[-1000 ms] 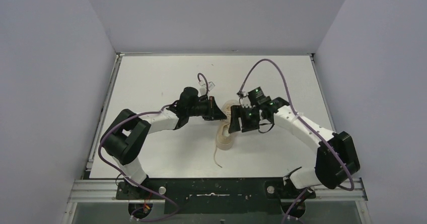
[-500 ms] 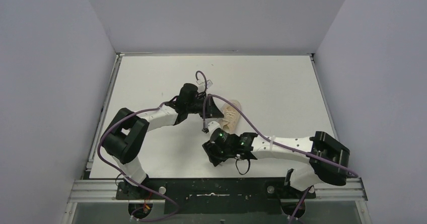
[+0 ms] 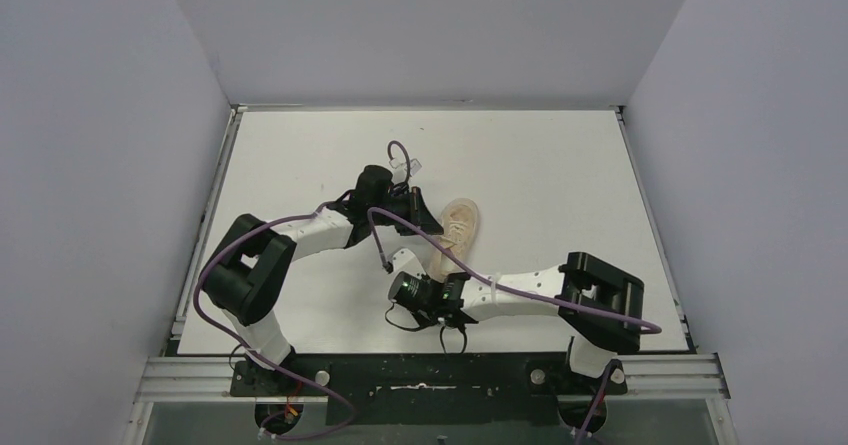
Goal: Tie the shoes
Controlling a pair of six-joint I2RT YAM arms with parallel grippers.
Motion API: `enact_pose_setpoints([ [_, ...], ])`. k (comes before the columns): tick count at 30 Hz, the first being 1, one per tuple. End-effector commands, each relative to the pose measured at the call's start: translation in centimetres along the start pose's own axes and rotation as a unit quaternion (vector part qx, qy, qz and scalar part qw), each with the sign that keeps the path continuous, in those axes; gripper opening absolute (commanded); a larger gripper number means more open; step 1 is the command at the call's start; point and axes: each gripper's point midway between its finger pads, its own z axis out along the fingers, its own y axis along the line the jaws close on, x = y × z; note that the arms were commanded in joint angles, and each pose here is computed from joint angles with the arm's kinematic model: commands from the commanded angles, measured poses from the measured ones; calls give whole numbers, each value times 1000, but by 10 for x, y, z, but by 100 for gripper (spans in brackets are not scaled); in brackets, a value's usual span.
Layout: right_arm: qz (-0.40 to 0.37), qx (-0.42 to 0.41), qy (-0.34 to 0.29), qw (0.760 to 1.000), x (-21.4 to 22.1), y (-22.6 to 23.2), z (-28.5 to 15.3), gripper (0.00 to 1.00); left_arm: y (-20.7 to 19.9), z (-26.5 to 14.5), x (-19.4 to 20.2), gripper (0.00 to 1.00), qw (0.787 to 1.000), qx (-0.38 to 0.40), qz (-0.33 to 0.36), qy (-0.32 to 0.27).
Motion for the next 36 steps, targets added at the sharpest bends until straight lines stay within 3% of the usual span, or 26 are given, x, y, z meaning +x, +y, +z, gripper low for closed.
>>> enact_pose_setpoints([
  [1,5,54,-11,998,-5,-16,-8,0,-12,-3,-15,0,999,19,26,-21],
  [3,3,25,-17,1000,-9,-11,-27,0,-15,-4,-16,0,999,23,35,-20],
  [7,28,-87,-86,992,-46,-2,-94,0,-17,-6,-17,0,999,26,44,-13],
  [14,103,-48,-140,984,-91,-78,-148,0,-16,-9,-18,0,999,21,34,-8],
  [20,228,-85,-213,946,-156,-144,-127,0,-21,-10,-21,0,999,33,11,-1],
  [24,276,-108,-227,928,-188,-168,-102,0,-24,-10,-21,0,999,33,-3,6],
  [36,406,-138,-235,872,-196,-187,-42,0,-30,-5,-17,0,998,47,-42,25],
])
